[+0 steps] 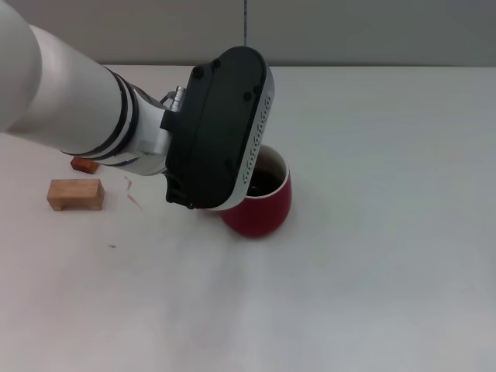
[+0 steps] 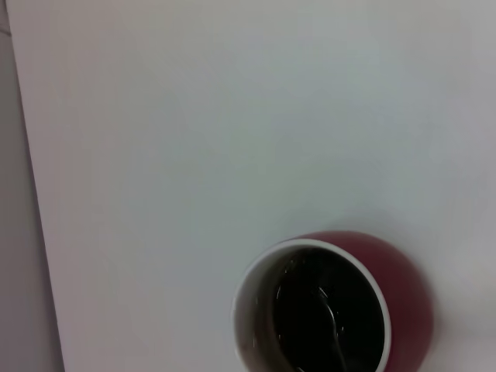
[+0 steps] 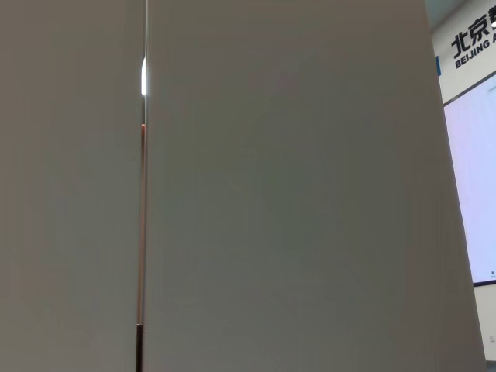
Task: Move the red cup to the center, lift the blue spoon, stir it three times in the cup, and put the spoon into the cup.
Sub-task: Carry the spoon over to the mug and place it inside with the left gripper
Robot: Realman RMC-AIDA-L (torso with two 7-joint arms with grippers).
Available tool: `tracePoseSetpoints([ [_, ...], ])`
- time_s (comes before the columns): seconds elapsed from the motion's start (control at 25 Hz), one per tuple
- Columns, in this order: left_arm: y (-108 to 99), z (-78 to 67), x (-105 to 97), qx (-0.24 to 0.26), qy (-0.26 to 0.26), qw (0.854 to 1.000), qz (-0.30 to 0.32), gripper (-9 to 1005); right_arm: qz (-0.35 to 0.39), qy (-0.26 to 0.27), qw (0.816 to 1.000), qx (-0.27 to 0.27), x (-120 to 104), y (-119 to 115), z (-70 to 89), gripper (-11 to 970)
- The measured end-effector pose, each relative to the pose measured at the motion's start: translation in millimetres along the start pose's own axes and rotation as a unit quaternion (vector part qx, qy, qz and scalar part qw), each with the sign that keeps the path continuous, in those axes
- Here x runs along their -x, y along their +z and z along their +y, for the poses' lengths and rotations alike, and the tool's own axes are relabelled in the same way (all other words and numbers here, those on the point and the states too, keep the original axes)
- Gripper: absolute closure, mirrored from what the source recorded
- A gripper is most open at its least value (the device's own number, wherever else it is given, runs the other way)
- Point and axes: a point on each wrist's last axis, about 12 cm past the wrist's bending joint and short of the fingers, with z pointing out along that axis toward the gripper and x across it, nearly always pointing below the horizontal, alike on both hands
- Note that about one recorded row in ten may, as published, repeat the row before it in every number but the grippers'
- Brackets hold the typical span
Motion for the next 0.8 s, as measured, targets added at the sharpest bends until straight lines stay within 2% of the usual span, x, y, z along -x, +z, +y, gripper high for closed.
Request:
tracePoseSetpoints([
  [0.32,4.4,-5.8,0.4,-0.005,-0.009,1.0,-0.008,845,0.001,-0.001,1.0,0.001,-0.3,1.0,0.0,274],
  [0.8,1.9,-5.3,0.9,-0.008,-0.031,0.999,-0.016,829,-0.002,0.001,1.0,0.005,0.4,4.8,2.6,273],
])
